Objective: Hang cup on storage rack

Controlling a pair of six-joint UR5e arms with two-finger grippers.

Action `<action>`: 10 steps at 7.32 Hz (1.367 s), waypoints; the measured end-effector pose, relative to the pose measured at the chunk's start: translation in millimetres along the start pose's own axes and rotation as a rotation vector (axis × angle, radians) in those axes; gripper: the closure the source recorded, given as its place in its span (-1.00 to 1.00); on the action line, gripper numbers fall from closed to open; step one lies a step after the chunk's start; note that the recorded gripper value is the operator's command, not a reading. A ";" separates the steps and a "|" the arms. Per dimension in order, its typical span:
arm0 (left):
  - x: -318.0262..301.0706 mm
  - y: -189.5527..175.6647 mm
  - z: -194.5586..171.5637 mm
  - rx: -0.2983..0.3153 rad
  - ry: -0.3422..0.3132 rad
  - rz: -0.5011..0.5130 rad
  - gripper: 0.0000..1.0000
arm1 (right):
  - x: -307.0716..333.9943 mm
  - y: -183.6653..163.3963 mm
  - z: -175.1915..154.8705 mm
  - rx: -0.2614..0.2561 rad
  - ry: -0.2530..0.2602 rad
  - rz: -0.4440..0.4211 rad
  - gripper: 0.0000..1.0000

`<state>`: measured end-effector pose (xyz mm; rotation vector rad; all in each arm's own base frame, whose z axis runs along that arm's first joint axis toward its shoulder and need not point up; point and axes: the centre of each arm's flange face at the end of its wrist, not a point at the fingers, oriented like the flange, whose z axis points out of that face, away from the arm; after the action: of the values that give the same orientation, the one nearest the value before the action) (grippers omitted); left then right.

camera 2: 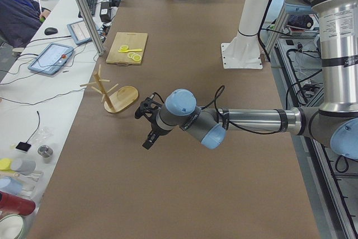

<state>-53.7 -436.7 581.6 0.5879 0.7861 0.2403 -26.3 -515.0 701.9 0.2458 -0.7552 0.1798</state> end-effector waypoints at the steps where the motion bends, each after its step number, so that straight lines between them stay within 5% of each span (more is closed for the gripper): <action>1: -0.1 0.1 0.1 0.000 0.000 -0.001 -1.00 | -0.9 0.1 2.2 0.001 0.010 -0.003 0.65; 3: -0.2 0.1 0.1 0.000 0.000 0.000 -1.00 | -3.5 0.7 7.2 0.003 0.027 -0.011 0.67; 4: -0.1 0.1 0.1 0.000 0.000 0.000 -1.00 | -5.8 0.5 9.6 0.003 0.032 -0.017 1.00; 7: -0.1 0.2 0.3 -0.001 0.000 -0.001 -1.00 | -19.9 -7.6 7.6 0.004 0.017 -0.032 1.00; 10: -0.8 1.3 1.9 -0.005 0.001 -0.005 -1.00 | -99.2 -41.5 -47.2 -0.007 -0.027 -0.044 1.00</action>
<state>-52.8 -436.8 583.9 0.5810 0.7881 0.2379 -56.1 -548.5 593.4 0.2584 -0.7766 0.1327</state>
